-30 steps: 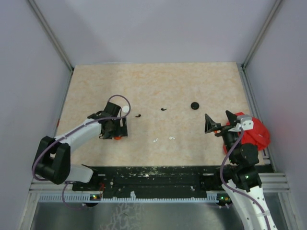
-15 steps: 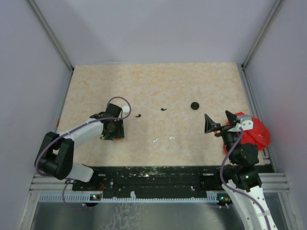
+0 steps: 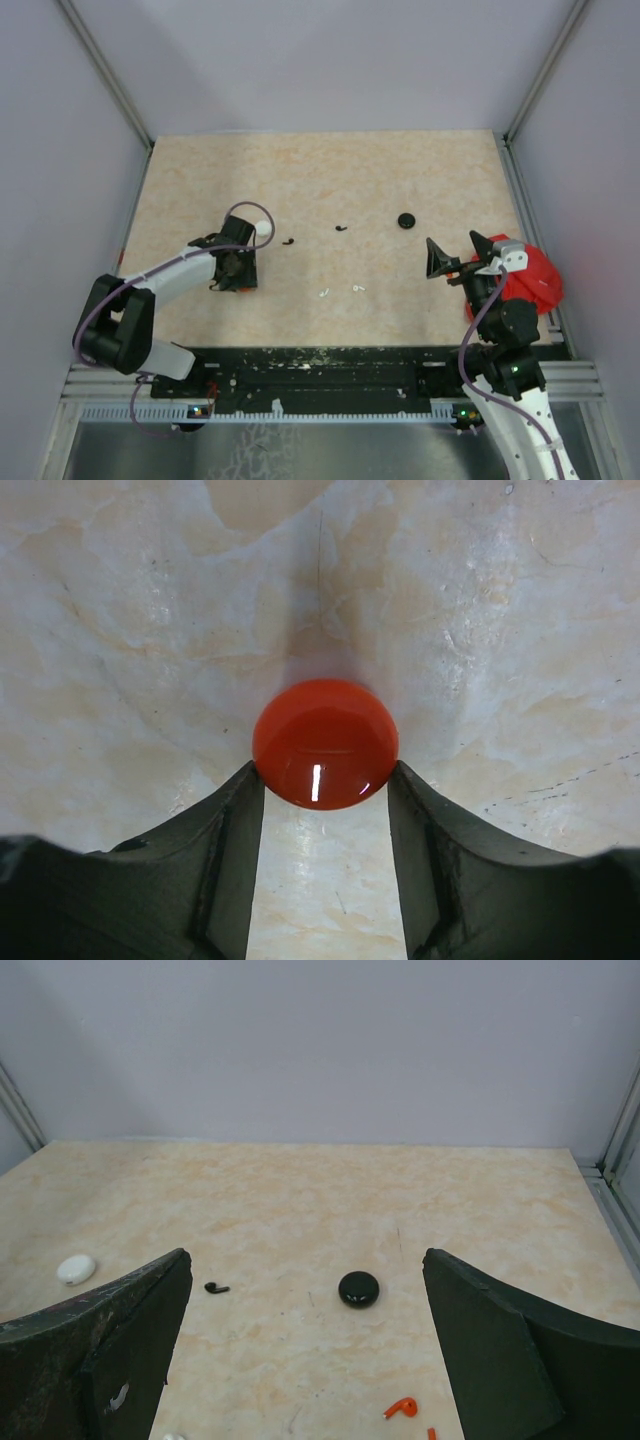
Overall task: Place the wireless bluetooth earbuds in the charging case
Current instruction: Pick up the charging case at the center of the board.
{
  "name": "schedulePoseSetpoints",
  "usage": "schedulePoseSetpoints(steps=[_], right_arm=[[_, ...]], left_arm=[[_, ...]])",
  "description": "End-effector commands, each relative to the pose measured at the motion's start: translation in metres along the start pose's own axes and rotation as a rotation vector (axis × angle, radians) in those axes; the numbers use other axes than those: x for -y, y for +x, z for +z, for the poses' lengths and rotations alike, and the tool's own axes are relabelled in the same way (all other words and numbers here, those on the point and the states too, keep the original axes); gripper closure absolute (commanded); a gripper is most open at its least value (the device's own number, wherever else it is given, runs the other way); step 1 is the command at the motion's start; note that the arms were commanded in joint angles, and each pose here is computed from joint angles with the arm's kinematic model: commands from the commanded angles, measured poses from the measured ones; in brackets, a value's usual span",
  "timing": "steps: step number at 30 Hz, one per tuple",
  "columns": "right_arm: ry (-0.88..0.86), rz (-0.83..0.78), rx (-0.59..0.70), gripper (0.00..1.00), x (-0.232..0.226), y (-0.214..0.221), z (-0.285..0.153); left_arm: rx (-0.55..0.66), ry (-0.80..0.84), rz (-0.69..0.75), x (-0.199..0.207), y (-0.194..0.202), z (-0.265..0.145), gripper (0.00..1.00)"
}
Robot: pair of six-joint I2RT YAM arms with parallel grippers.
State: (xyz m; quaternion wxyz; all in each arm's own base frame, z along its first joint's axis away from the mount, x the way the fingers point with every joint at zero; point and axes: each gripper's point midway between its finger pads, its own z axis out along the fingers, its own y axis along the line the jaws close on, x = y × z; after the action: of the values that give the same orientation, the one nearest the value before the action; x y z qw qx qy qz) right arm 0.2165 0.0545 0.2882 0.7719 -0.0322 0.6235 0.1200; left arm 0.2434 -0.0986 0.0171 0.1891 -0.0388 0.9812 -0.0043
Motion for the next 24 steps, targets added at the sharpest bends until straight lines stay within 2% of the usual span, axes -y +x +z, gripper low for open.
schedulePoseSetpoints(steps=[1, 13, 19, 24], right_arm=[[-0.031, 0.000, 0.057, 0.02, -0.006, -0.017, -0.001], [-0.145, 0.035, -0.062, 0.02, -0.032, -0.009, 0.016], [-0.225, 0.053, -0.225, 0.02, -0.050, 0.006, 0.031], [-0.255, 0.145, -0.346, 0.02, -0.064, 0.024, 0.043]], left_arm=[[0.008, 0.014, 0.025, 0.004, -0.002, 0.004, 0.48], [0.300, 0.187, 0.184, 0.061, -0.056, -0.031, 0.51], [0.473, 0.298, 0.274, 0.095, -0.071, -0.052, 0.51], [0.607, 0.389, 0.350, 0.125, -0.082, -0.072, 0.52]])
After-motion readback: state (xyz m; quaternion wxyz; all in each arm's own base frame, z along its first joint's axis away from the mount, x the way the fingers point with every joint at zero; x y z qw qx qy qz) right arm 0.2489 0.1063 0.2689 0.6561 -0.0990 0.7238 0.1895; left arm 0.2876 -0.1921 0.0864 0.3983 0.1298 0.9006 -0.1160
